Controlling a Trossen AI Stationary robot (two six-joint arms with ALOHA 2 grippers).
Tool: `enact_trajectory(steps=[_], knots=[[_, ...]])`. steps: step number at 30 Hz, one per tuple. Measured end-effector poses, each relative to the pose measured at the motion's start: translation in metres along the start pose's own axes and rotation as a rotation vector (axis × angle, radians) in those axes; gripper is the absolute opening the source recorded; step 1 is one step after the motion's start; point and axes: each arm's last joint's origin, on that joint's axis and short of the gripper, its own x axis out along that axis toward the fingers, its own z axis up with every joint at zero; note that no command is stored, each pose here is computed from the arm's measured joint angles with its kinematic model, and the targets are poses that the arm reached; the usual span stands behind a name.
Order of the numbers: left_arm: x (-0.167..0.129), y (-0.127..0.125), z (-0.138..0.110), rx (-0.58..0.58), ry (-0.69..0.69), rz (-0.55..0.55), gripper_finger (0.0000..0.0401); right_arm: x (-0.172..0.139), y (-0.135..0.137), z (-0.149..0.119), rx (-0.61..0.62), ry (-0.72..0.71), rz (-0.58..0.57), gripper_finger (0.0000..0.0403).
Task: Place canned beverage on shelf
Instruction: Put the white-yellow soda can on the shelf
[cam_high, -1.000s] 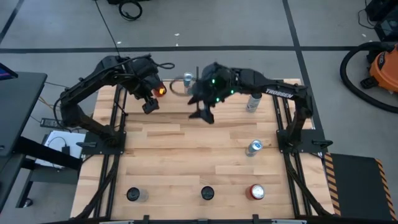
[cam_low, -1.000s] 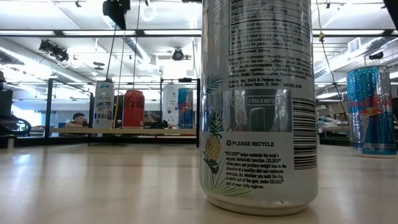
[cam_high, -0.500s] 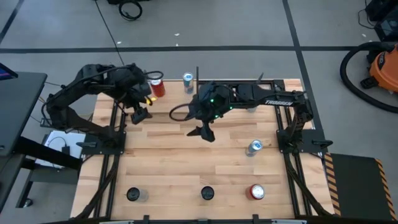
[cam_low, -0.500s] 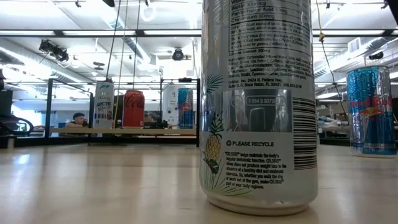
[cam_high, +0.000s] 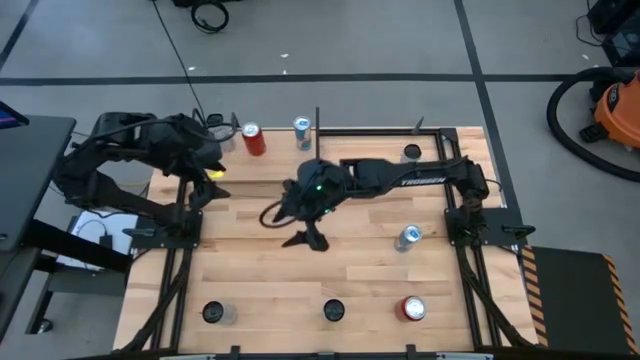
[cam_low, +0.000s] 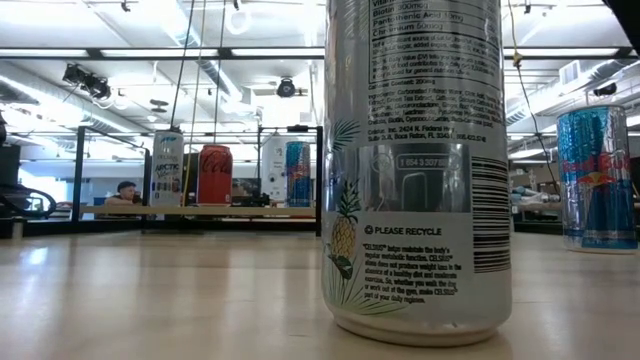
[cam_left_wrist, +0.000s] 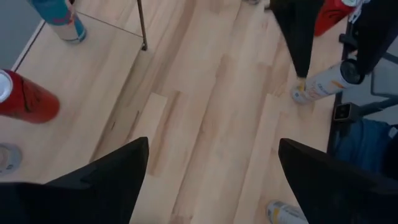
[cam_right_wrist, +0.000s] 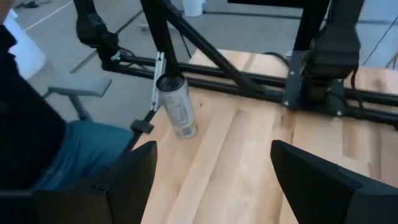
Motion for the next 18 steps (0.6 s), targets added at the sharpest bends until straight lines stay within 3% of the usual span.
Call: enact_trajectory(steps=[7, 18], knots=[[-0.005, -0.007, -0.01, -0.021, 0.0, -0.036, 0.036, 0.011, 0.002, -0.01, 0.018, 0.067, 0.012, 0.0323], [0.032, -0.021, -0.042, 0.032, 0.199, -0.062, 0.036, 0.012, 0.013, -0.011, 0.016, 0.089, 0.038, 0.0323]])
